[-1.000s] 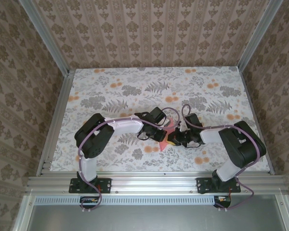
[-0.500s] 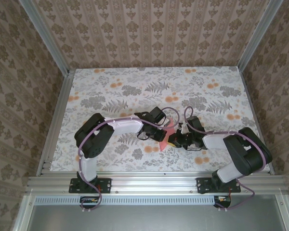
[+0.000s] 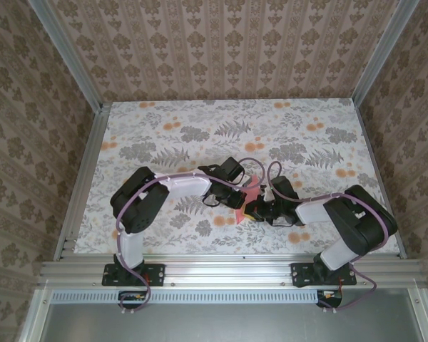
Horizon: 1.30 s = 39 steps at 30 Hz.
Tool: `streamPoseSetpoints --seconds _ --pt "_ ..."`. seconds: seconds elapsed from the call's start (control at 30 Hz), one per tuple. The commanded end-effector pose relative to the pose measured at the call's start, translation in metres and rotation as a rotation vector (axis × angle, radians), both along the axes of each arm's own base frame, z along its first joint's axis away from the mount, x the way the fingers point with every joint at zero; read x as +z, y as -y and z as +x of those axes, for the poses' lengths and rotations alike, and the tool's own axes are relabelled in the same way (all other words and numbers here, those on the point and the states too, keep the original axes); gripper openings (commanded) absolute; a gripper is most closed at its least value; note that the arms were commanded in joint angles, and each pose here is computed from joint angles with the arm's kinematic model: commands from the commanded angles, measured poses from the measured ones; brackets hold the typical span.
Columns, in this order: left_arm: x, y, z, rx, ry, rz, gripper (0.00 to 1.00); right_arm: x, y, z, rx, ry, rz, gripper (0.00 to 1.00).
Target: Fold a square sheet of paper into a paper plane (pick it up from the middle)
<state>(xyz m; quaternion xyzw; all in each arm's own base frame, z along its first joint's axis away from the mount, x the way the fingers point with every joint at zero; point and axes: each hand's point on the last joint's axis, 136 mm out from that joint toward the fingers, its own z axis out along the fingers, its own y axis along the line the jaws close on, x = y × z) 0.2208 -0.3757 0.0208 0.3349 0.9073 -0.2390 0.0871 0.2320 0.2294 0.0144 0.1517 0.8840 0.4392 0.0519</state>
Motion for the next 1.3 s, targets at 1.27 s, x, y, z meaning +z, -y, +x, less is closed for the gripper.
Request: streamPoseSetpoints --seconds 1.27 --pt "-0.034 -0.024 0.000 0.067 -0.078 0.080 0.04 0.005 0.001 -0.021 -0.029 0.041 -0.111 0.08"
